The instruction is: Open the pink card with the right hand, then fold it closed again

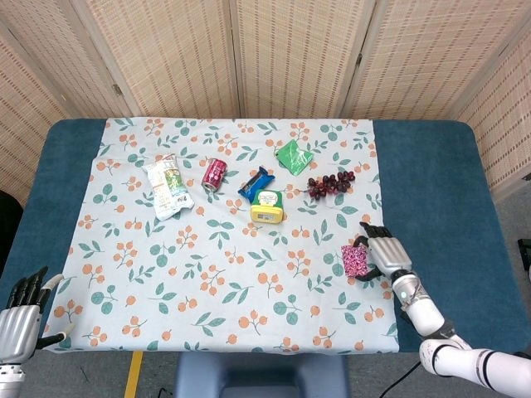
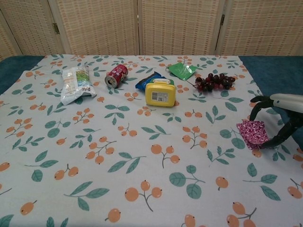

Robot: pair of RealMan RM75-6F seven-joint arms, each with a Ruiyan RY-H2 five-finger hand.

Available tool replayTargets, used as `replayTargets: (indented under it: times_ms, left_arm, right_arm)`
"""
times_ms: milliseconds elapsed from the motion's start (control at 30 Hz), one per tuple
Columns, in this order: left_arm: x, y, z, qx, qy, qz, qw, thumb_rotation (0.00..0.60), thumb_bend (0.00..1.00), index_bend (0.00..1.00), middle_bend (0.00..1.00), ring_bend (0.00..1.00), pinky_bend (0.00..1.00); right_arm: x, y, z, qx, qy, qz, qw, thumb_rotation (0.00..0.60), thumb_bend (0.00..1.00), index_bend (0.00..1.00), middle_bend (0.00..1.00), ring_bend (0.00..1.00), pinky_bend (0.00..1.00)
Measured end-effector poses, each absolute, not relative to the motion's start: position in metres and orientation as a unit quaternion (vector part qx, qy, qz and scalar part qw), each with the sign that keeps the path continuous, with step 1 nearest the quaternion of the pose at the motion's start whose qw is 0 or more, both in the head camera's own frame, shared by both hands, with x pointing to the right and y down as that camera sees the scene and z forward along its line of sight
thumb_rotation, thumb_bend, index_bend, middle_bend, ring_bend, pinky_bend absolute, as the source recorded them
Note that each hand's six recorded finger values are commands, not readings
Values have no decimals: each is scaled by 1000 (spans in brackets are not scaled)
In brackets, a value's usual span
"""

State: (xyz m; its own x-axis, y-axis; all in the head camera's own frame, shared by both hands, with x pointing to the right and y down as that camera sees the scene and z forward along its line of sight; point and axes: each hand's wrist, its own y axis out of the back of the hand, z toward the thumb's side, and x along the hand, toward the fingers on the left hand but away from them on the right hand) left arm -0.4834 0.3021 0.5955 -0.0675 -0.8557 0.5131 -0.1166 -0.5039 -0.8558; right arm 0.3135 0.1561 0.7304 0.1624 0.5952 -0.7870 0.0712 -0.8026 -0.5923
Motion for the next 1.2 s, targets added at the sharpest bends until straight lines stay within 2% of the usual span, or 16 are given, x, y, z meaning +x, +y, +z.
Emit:
replayTargets:
  times_ms: [1200]
  left_arm:
    - [-488,305,597,-610,398,-618,296,600,214,170,0,44,0]
  right_arm:
    - [308,158,734,-732,-216,607,222,531,103,235,45,0,0]
